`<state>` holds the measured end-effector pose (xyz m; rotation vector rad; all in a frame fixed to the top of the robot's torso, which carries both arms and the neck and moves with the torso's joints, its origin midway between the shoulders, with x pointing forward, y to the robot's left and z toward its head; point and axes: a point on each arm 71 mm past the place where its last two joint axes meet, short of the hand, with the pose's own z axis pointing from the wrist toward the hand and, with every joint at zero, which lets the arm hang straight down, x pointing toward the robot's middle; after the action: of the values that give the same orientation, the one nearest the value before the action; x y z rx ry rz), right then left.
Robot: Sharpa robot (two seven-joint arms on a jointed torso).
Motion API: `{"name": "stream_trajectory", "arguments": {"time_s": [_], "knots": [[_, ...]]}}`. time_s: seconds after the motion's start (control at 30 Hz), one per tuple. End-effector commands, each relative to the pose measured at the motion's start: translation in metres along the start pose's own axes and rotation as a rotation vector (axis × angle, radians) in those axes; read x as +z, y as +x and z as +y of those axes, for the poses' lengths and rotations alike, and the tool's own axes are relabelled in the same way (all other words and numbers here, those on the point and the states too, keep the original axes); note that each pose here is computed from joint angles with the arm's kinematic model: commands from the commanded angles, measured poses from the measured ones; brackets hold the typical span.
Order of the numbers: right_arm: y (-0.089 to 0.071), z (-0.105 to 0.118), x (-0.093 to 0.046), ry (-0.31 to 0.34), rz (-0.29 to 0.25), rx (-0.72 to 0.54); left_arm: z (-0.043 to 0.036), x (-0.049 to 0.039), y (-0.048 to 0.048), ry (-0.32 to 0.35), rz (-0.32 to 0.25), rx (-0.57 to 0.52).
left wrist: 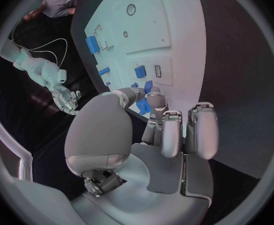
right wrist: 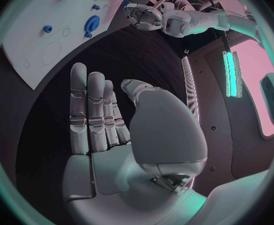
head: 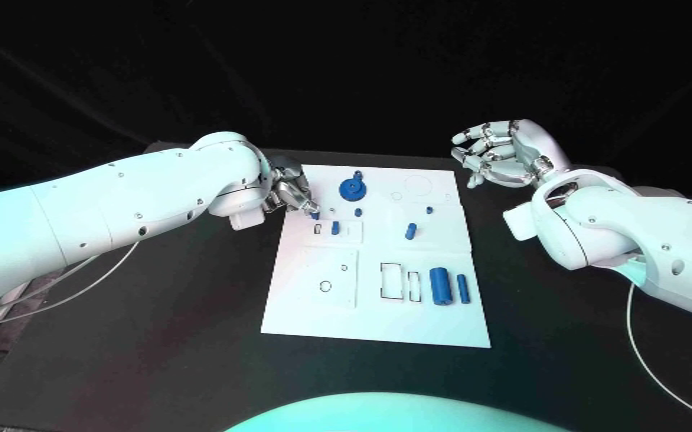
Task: Assemble the parts on the task board
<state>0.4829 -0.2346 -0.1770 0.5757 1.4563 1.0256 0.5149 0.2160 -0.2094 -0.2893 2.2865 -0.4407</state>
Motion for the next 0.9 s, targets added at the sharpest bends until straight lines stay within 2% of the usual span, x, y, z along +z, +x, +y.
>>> {"name": "stream_trajectory", "arguments": {"time_s": [0.03, 0.3, 0.6, 0.9], "knots": [[0.0012, 0.0012, 0.0000, -0.013, 0.005, -0.002, -0.0041, 0.0018, 0.0050, 0.022, 0.003, 0.018], [0.0011, 0.0010, 0.0000, -0.013, 0.005, -0.002, -0.0022, 0.0067, 0.0132, 0.008, 0.046, 0.034], [0.0008, 0.0010, -0.0003, -0.013, 0.003, -0.002, 0.0007, 0.0093, 0.0147, -0.012, 0.077, 0.048], [0.0007, 0.0012, -0.0004, -0.015, 0.002, -0.002, 0.0009, 0.0115, 0.0147, -0.027, 0.080, 0.062]]}}
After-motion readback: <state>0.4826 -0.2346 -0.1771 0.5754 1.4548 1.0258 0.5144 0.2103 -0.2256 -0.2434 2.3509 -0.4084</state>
